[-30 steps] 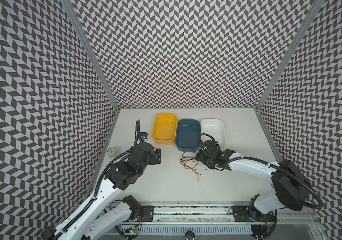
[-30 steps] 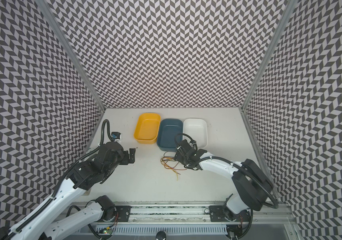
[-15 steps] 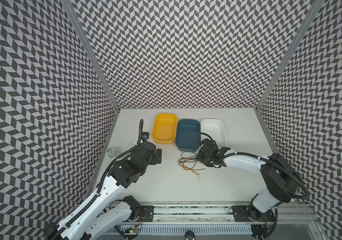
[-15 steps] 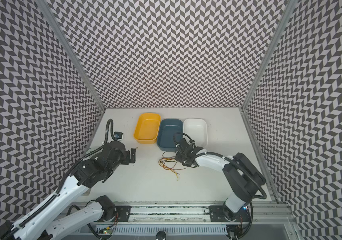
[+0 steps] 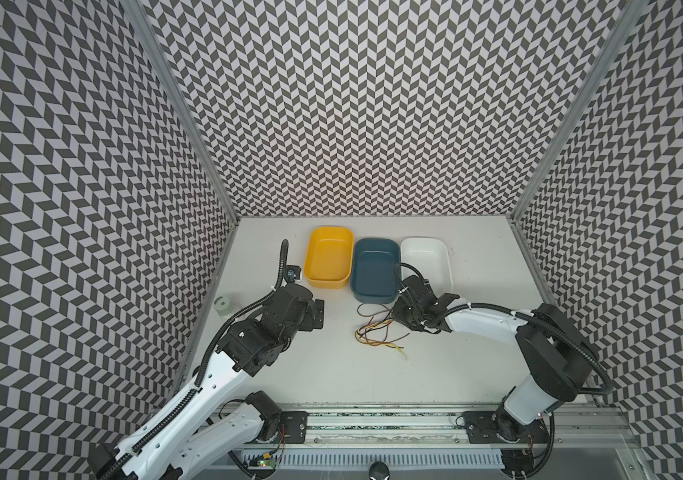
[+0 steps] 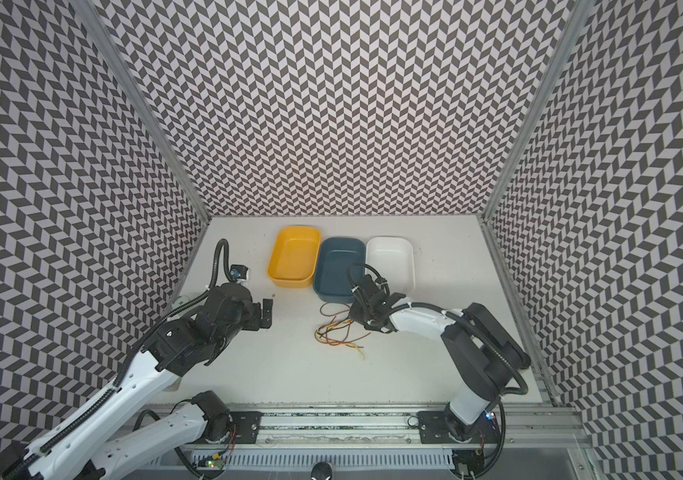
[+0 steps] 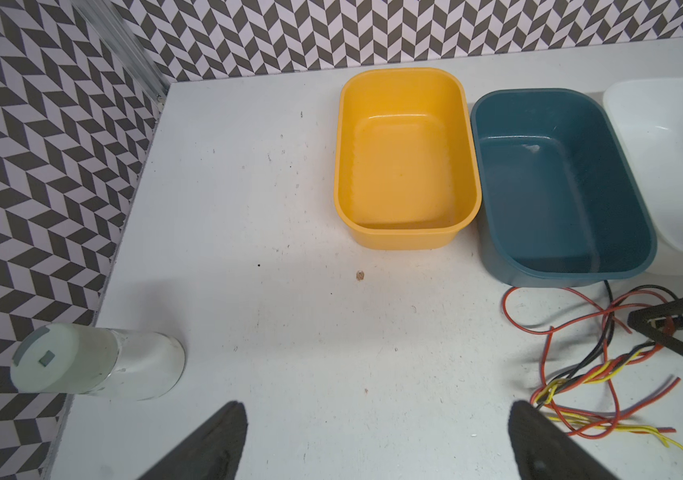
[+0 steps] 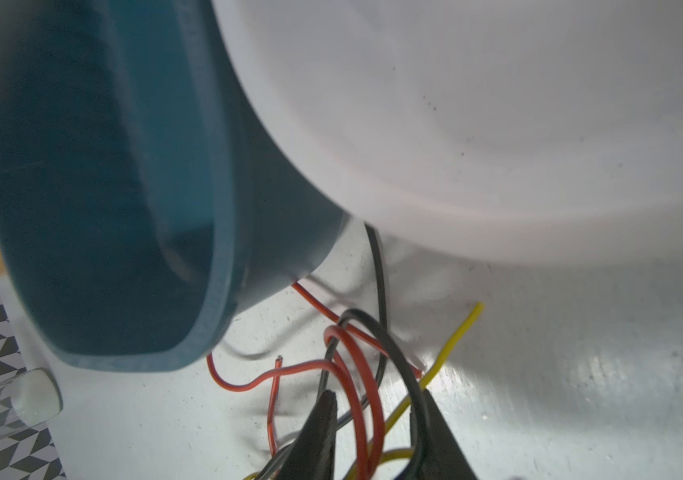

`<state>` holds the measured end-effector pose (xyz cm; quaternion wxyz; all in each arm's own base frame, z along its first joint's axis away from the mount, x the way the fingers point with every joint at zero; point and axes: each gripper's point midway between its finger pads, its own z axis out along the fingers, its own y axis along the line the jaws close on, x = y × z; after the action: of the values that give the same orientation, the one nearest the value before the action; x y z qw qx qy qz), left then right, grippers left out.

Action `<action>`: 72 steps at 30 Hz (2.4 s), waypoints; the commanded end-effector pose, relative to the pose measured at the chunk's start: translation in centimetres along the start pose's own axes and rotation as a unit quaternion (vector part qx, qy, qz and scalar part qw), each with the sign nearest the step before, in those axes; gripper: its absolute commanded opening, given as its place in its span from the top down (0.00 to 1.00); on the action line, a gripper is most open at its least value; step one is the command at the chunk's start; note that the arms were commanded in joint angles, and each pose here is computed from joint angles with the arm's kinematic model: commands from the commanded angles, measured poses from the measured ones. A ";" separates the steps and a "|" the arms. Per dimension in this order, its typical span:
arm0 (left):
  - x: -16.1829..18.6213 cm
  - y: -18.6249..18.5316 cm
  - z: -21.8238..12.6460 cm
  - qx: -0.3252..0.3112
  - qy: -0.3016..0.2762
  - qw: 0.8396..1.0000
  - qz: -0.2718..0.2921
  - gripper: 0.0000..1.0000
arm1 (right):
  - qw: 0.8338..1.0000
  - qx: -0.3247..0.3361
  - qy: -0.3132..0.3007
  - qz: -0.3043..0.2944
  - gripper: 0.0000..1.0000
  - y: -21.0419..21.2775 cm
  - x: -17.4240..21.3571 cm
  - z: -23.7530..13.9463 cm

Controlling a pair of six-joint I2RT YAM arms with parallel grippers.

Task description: Untangle the cables

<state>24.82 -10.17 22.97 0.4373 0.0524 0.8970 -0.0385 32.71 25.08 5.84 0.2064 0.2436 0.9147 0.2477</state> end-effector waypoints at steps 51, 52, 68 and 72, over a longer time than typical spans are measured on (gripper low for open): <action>0.5 -4.3 -1.0 0.116 0.007 0.993 0.031 0.01 | 0.960 -0.240 0.053 -0.136 1.00 8.2 2.4 -7.9; 0.4 -4.9 -1.5 0.136 0.001 0.990 0.036 0.00 | 0.953 -0.256 0.055 -0.150 1.00 8.8 2.6 -8.9; -0.4 -14.7 -8.9 0.462 -0.036 0.886 0.014 0.00 | 0.835 -0.441 0.063 -0.324 1.00 13.6 5.6 -20.6; -0.5 -16.3 -9.1 0.492 -0.014 0.870 0.022 0.00 | 0.810 -0.464 0.094 -0.347 1.00 13.8 6.8 -21.6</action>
<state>16.98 -23.78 27.58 0.3808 0.2587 0.7827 -0.4190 22.68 30.98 25.53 0.2671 -0.1775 0.7762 0.5428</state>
